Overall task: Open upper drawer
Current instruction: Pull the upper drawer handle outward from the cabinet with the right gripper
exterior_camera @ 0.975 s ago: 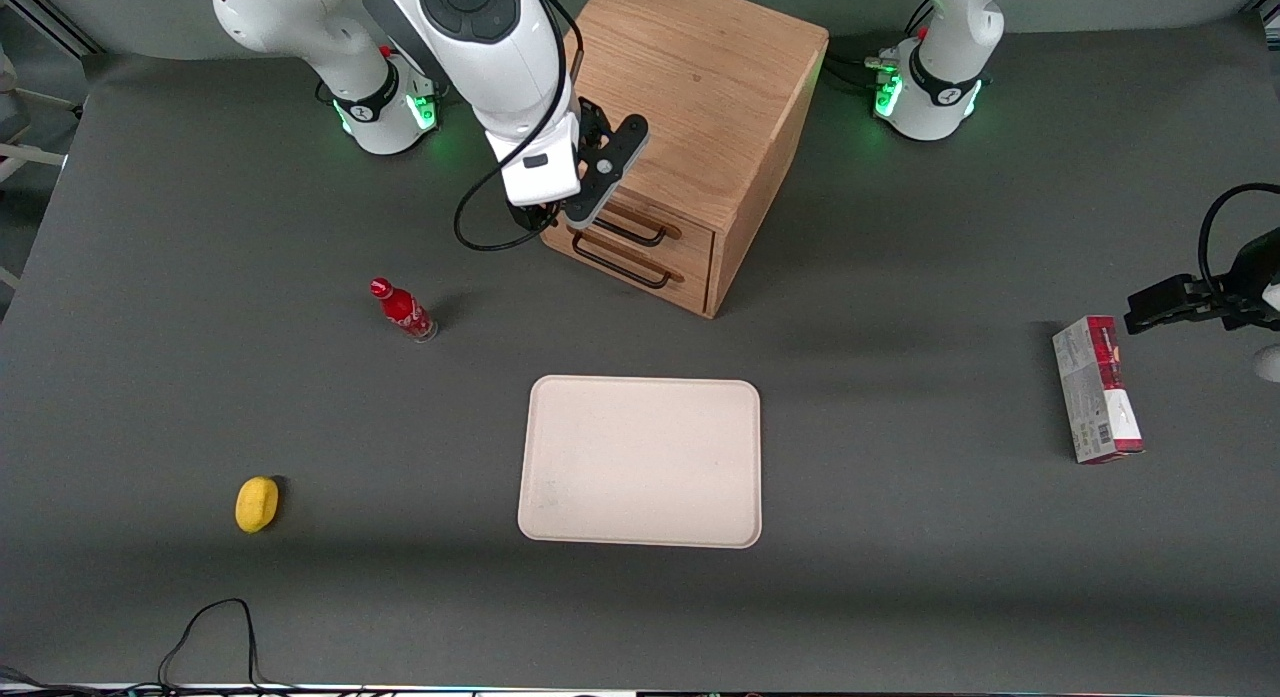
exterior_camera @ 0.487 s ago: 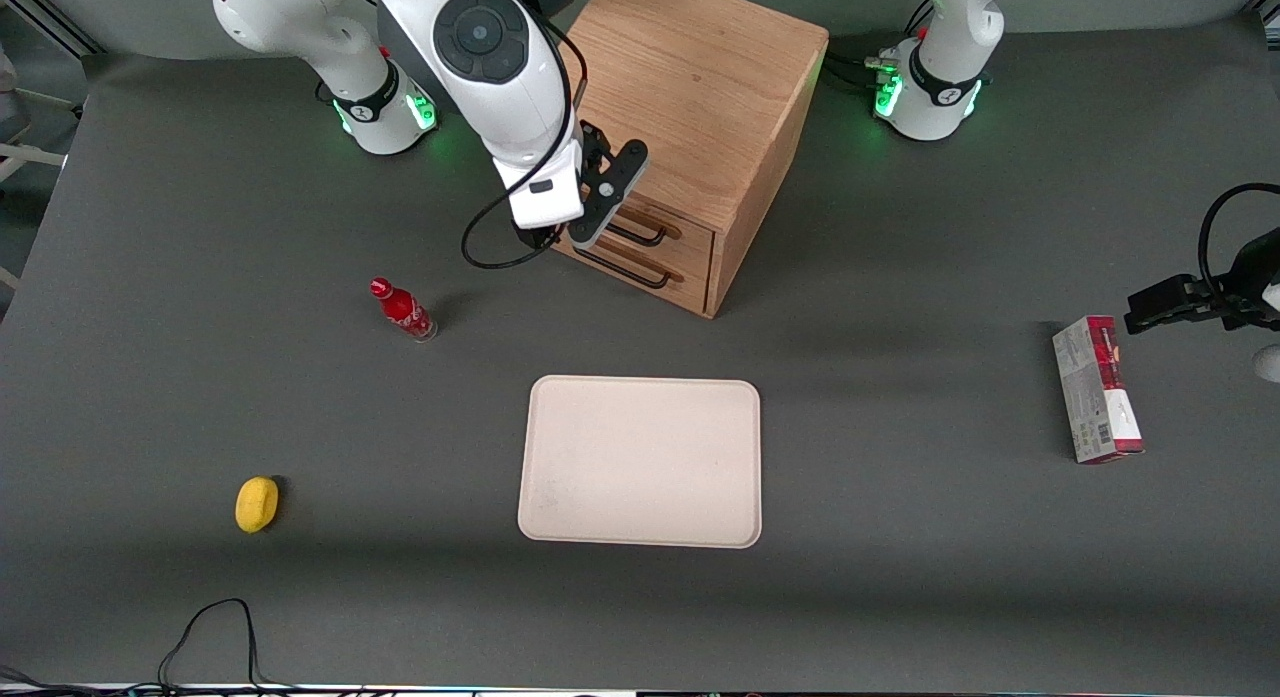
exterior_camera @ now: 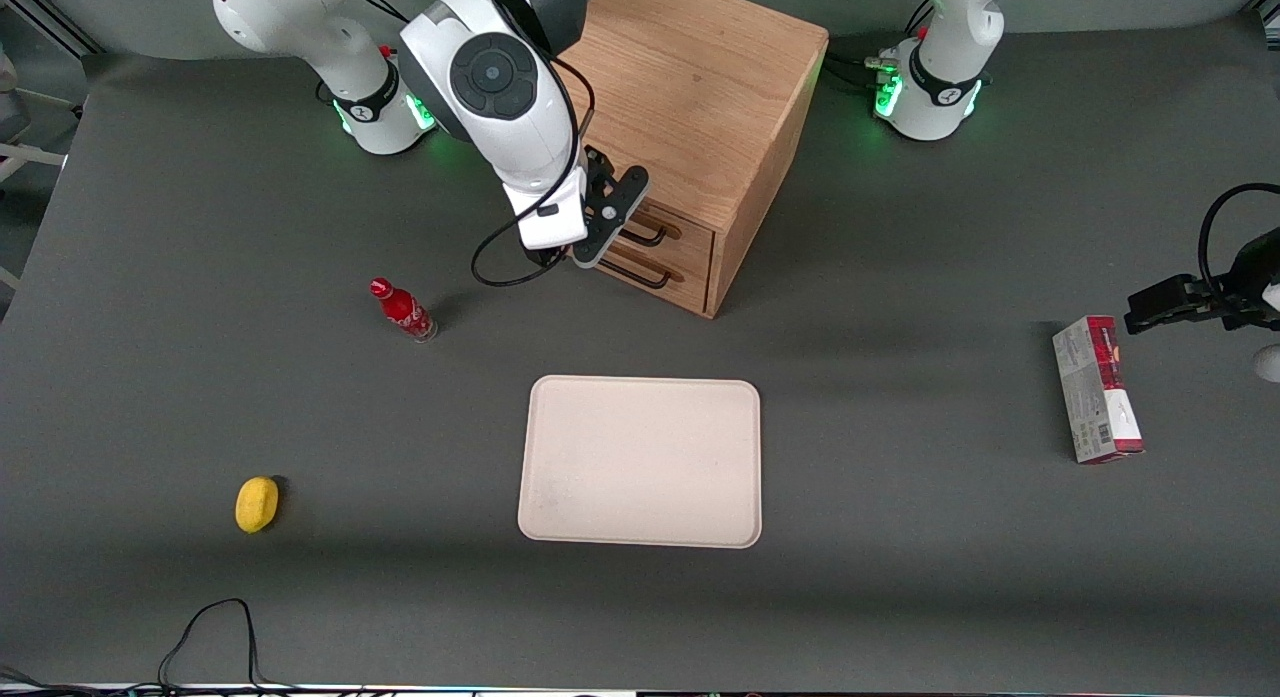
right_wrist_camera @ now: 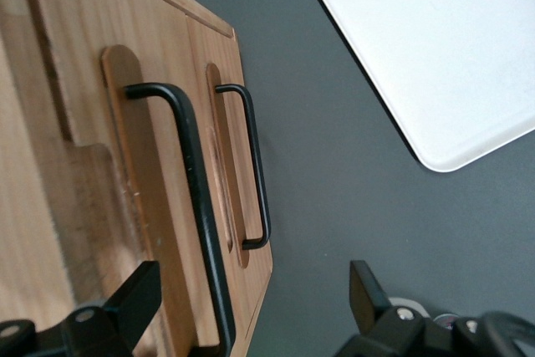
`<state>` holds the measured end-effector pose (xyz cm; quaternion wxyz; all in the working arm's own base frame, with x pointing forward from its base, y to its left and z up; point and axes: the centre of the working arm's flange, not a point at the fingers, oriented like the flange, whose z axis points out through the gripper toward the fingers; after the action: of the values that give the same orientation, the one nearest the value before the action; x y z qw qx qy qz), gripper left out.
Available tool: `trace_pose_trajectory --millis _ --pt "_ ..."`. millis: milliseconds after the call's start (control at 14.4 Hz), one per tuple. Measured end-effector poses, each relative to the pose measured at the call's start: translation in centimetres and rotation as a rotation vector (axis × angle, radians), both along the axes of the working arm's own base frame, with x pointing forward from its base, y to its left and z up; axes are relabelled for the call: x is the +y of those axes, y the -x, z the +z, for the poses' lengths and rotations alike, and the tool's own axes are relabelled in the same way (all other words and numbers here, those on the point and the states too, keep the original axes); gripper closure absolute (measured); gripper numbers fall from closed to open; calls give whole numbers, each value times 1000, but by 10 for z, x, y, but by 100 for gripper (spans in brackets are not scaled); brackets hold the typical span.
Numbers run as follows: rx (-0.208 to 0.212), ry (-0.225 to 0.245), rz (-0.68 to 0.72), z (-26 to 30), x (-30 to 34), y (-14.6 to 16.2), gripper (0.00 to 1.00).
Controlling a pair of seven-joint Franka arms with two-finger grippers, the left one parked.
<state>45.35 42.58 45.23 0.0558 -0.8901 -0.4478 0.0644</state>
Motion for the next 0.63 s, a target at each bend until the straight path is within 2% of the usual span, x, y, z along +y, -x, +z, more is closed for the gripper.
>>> trace_pose_trajectory --millis 627 --pt "-25 -11 -8 -30 -2 -1 0"
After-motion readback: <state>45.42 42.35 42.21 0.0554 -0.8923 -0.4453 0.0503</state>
